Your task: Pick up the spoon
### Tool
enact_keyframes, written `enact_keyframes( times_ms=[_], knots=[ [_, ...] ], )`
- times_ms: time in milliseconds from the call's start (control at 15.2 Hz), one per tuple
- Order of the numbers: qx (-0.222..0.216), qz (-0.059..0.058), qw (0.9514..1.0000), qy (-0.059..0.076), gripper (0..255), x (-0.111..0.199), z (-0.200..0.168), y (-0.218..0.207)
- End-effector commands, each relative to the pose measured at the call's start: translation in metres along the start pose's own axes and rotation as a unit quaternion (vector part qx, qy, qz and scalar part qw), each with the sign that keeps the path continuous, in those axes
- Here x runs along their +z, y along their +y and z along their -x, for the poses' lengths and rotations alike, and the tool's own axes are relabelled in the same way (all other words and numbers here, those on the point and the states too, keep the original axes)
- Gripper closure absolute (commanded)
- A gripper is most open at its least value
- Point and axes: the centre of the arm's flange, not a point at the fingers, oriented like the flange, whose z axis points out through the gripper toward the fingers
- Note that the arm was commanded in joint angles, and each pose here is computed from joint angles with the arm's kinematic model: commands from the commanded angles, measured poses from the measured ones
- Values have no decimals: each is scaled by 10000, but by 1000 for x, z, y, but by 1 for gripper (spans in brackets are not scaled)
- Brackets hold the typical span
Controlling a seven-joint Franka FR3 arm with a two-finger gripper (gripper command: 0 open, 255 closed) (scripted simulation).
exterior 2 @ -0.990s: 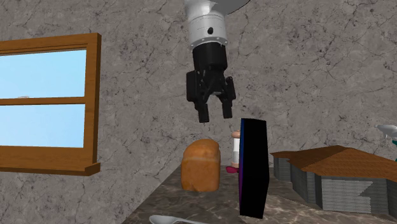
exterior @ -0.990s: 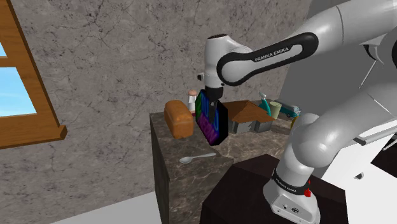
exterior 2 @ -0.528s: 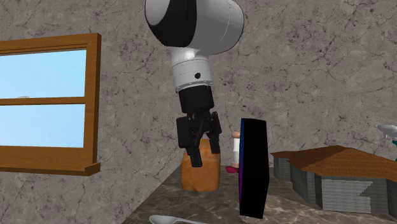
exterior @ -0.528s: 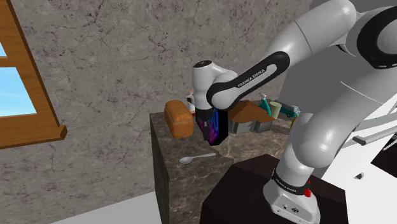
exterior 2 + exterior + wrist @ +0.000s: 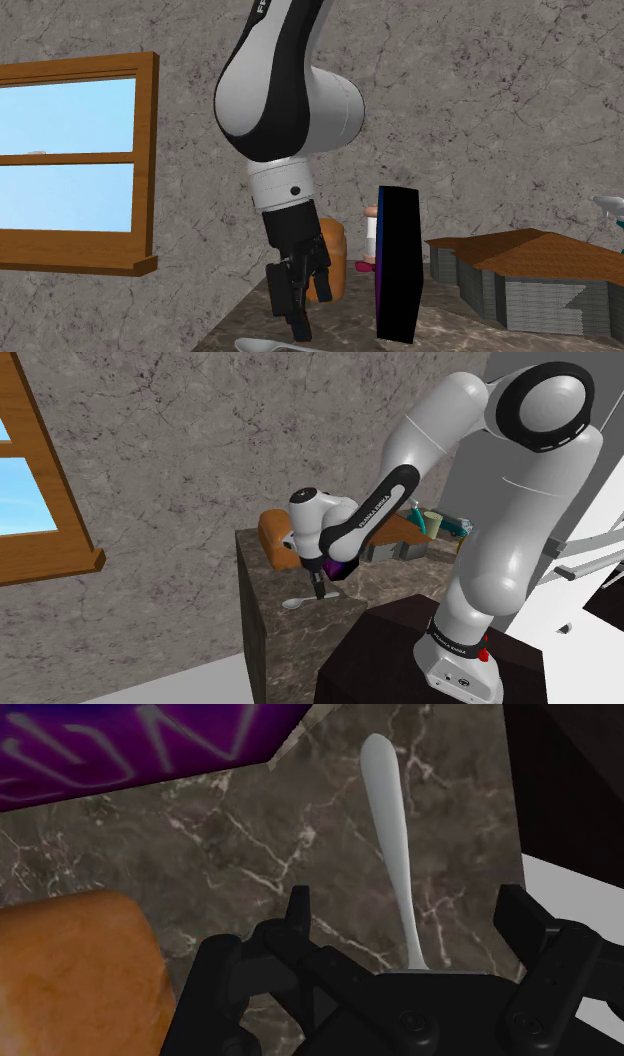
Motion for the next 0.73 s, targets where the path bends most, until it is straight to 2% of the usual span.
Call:
enact_keyframes(
  times_ms=[0, 396, 462, 660],
  knots=[
    [-34, 5, 10000, -5, 0, 12, -4, -2],
    [-34, 5, 10000, -5, 0, 35, -9, -5],
    [-34, 5, 10000, -5, 255, 36, -9, -5],
    [-34, 5, 10000, -5, 255, 36, -9, -5]
  ],
)
